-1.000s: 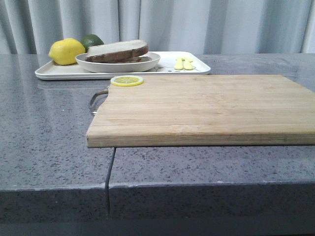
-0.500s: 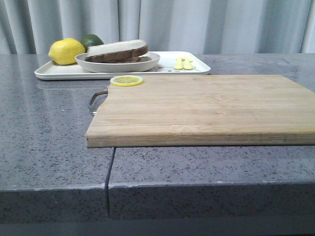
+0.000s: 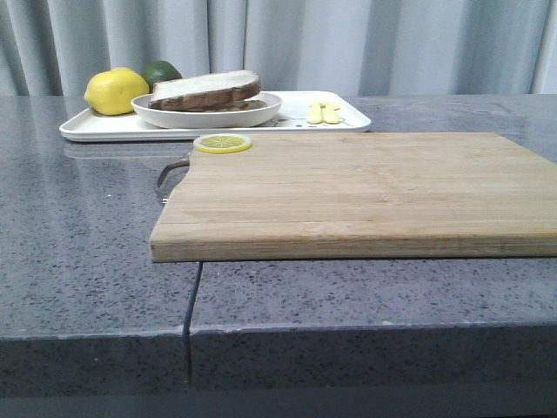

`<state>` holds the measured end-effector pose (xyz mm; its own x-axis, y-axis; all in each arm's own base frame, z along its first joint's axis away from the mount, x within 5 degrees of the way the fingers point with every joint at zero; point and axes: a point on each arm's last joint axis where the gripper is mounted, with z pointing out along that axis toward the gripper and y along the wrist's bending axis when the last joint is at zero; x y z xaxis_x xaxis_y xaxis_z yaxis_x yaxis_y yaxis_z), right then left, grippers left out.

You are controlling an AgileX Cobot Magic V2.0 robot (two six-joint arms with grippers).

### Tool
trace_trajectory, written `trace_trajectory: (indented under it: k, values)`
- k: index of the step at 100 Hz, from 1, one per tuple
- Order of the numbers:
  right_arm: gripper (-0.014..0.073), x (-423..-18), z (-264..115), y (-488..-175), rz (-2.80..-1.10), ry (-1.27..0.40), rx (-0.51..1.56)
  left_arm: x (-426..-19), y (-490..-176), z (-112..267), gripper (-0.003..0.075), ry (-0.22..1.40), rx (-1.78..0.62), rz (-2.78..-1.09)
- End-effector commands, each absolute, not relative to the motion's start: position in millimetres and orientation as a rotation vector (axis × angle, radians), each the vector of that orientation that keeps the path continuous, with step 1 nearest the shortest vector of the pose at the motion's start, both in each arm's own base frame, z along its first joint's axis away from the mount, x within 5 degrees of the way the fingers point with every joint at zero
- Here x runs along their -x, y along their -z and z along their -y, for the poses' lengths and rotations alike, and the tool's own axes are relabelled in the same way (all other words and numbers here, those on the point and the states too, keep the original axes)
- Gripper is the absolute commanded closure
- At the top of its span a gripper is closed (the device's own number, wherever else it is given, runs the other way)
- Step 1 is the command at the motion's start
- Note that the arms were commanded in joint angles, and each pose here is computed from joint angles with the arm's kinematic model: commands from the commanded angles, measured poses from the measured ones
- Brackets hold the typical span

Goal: Place bread and move sandwich to tray

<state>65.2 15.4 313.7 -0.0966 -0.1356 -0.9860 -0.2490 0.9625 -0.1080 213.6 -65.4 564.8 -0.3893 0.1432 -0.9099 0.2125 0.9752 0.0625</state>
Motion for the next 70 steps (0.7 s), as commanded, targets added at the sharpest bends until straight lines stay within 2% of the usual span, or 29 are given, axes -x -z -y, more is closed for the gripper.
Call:
trace_trajectory:
  k: [1, 11, 30, 70]
  values:
    - [0.0137, -66, -15, -329, -1.568, -0.094, 0.275, -171, -577, 52, 0.0446, 0.137, -0.23, -1.794]
    - [0.0137, -66, -15, -330, -1.556, -0.095, 0.274, -133, -558, 43, 0.0446, 0.219, -0.226, -1.706]
    - [0.0137, -65, -16, -336, -1.498, -0.1, 0.266, -82, -494, 29, 0.0446, 0.319, -0.219, -1.575]
    - [0.0137, -65, -15, -333, -1.49, -0.099, 0.266, -34, -365, 12, 0.0446, 0.358, -0.205, -1.443]
